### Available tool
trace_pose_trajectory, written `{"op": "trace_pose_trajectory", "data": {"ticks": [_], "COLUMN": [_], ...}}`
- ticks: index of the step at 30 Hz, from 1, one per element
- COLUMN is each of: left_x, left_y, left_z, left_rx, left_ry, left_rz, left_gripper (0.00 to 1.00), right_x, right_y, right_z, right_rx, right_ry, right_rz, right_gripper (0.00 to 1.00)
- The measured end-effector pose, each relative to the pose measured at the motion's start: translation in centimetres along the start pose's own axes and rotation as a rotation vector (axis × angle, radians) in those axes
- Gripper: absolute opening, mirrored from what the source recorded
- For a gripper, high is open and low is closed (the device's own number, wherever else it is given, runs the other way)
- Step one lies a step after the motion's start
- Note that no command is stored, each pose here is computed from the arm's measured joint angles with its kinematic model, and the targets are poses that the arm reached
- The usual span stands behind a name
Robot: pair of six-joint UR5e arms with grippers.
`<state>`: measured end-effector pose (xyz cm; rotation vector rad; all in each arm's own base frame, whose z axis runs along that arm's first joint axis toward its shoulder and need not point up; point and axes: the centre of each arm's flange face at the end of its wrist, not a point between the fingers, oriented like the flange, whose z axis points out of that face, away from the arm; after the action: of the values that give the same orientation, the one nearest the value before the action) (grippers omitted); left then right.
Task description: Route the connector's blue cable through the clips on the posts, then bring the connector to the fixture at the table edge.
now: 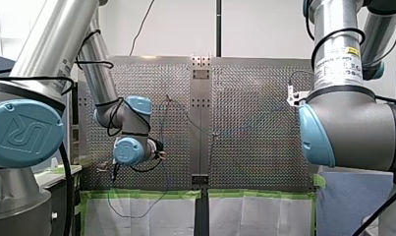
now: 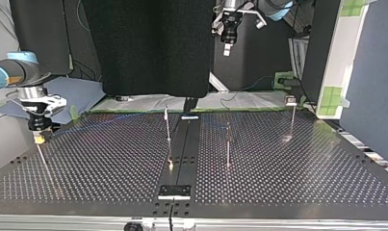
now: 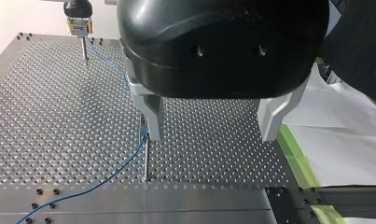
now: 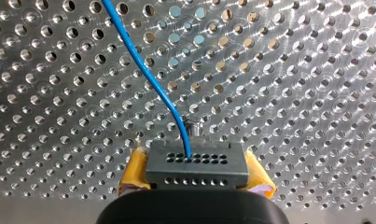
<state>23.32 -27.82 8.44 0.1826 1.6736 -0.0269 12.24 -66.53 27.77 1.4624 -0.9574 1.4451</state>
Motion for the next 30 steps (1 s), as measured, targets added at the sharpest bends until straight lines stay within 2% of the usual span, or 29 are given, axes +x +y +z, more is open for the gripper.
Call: {"op": "trace_pose_trajectory", "data": {"ticks": [15, 30], "left_x": [-0.04, -0.07], "left_y": [0.14, 0.31], "left_z": [0.3, 0.49], "left_rx": [0.003, -0.003], "left_ry": [-0.002, -0.004], "left_rz": [-0.001, -0.002], "left_gripper": [1.0, 1.0], "right_x": [-0.07, 0.17], "right_y": [0.09, -0.11], "right_z": [0.05, 0.35], "right_rx": [-0.007, -0.004], "right_ry": [0.002, 0.026], "right_rz": [0.005, 0.004], "right_gripper": [0.99, 0.99]}}
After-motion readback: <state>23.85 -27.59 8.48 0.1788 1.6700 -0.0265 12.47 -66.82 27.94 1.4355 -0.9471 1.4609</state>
